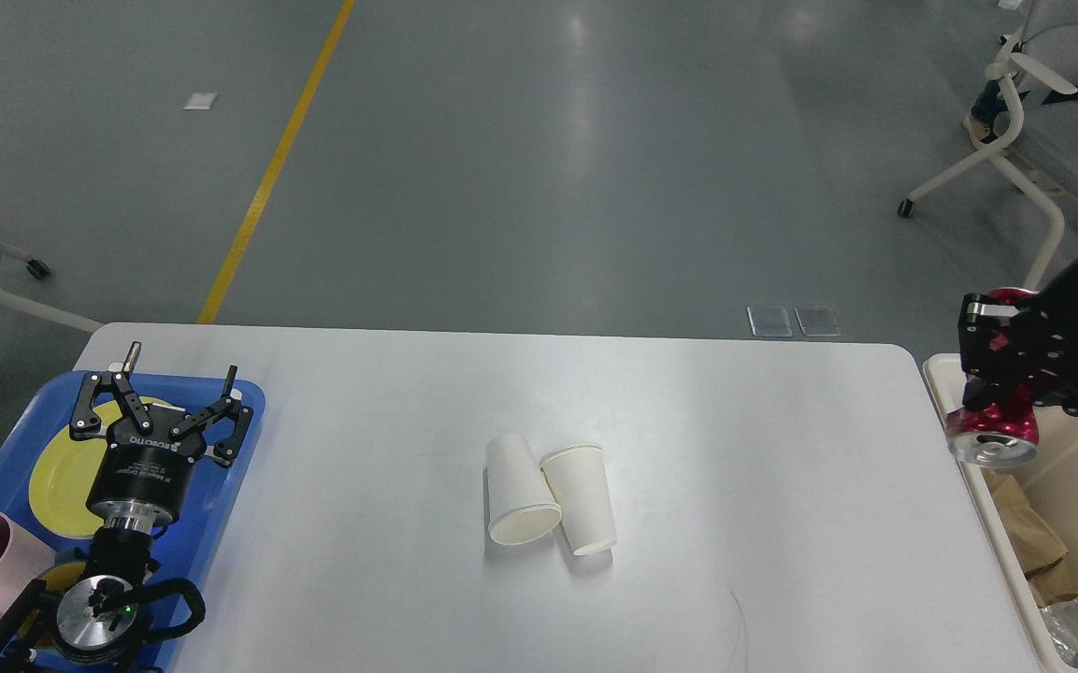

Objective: Tidy desktop
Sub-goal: 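Lift the red can and carry it to the white bin, then release the red can into the bin with the right gripper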

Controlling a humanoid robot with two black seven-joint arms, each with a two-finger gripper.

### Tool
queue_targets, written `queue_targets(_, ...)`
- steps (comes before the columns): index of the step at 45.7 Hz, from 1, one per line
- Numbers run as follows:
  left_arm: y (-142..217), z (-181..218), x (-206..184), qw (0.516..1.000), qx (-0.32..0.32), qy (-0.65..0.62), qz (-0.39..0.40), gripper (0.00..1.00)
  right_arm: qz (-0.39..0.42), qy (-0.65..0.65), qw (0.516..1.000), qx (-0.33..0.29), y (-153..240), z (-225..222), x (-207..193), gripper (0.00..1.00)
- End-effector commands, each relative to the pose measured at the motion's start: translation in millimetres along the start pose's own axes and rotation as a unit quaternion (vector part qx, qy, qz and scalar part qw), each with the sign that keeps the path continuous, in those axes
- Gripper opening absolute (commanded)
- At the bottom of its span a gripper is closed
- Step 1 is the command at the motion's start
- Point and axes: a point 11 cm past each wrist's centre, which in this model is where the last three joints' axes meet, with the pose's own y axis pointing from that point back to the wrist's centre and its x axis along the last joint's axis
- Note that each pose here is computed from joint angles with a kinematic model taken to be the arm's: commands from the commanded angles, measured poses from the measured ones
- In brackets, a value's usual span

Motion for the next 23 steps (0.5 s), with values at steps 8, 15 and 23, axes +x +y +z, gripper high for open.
queue_targets(8, 0.0, 0.2, 0.0, 1.0, -0.001, 0.0, 0.0, 0.96, 0.088, -0.103, 0.987, -0.087, -97.5, 117.6, 50.3, 0.0)
queue_targets(15, 0.0, 0.2, 0.0, 1.0, -0.001, 0.0, 0.0, 0.96, 0.126, -0.118, 0.978, -0.115, -168.3, 158.1, 52.2, 0.0)
queue_targets(23, 0.0, 0.2, 0.0, 1.0, -0.001, 0.0, 0.0, 0.96, 0.178, -0.129, 0.966, -0.134, -243.2, 196.9, 30.1, 0.0)
